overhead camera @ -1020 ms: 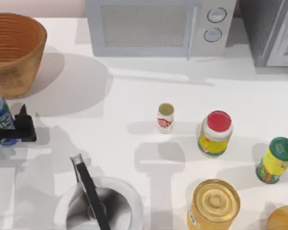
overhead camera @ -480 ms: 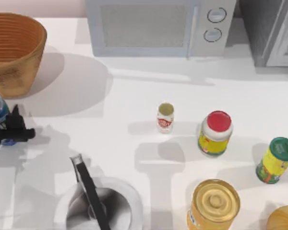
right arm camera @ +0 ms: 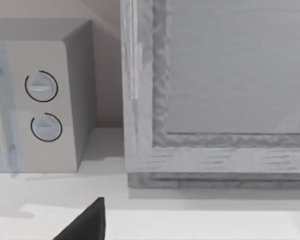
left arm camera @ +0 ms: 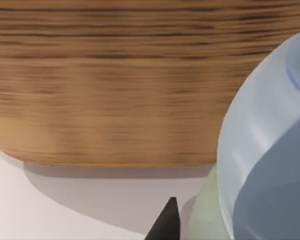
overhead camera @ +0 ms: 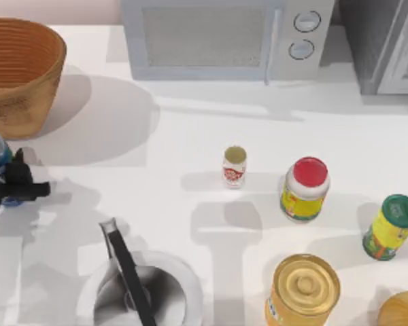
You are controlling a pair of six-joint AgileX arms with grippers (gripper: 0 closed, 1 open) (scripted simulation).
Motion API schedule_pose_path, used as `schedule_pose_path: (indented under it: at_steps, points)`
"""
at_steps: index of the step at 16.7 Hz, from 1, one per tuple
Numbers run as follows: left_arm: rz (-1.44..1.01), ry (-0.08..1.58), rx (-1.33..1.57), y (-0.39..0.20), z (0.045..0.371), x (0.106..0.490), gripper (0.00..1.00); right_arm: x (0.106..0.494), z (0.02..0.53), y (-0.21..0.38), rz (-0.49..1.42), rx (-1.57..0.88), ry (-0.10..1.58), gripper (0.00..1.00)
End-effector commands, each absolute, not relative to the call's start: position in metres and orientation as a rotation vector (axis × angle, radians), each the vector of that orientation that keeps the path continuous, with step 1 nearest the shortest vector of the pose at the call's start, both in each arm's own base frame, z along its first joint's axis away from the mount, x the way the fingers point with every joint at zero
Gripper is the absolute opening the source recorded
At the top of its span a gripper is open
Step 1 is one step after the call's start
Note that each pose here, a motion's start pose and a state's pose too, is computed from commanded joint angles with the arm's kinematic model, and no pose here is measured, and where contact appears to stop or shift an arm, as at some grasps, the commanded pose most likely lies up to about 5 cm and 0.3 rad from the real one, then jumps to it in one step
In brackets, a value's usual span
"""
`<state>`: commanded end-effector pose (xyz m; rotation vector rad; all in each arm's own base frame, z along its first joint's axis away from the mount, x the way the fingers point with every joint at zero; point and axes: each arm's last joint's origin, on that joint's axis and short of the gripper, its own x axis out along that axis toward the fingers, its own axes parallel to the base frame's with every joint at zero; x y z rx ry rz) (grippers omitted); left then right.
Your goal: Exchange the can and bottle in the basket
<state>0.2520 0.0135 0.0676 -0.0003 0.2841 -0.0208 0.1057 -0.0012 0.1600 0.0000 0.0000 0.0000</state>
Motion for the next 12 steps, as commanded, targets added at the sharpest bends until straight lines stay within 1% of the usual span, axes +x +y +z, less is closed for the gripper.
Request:
schedule_pose_path:
  at_steps: [8, 12]
  points:
    - [-0.023, 0.285, 0.001, 0.013, 0.068, 0.252, 0.0, 0.106, 0.16, -0.001, 0.0, 0.0, 0.0, 1.0]
    - [-0.158, 0.309, 0.007, -0.014, 0.074, 0.258, 0.0, 0.106, 0.16, -0.001, 0.0, 0.0, 0.0, 1.0]
